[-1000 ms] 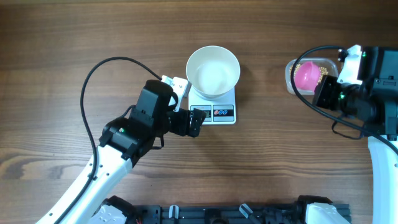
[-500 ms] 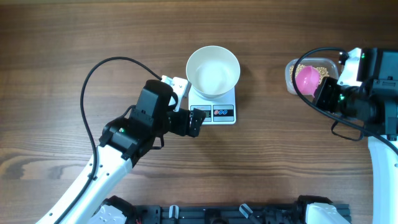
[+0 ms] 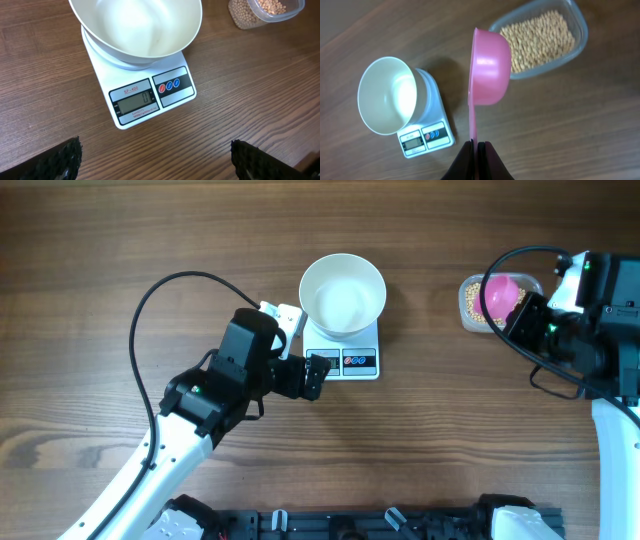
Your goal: Scoop item into bowl and weigh 150g on scale
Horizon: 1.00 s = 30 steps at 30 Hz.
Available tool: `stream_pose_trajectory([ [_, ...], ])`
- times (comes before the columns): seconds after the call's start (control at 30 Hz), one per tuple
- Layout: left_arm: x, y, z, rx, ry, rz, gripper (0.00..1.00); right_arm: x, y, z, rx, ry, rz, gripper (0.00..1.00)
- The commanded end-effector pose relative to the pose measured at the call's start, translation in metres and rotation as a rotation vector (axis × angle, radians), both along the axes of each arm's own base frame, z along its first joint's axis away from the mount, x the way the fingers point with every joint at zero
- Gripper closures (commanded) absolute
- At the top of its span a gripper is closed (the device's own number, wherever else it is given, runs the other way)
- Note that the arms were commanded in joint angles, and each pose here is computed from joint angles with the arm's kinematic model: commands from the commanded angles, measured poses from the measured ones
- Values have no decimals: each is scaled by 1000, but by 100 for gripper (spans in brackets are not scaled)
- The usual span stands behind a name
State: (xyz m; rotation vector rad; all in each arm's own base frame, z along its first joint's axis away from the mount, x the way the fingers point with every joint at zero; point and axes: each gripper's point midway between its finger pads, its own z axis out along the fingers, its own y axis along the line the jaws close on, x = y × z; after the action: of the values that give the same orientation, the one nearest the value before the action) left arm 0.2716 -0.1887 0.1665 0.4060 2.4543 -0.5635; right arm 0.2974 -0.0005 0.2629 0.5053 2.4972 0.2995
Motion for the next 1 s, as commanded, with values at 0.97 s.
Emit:
stream_pose_trajectory([
  [0.97, 0, 0, -1, 15, -8, -15, 0, 30, -30, 34, -360, -180, 173, 96],
])
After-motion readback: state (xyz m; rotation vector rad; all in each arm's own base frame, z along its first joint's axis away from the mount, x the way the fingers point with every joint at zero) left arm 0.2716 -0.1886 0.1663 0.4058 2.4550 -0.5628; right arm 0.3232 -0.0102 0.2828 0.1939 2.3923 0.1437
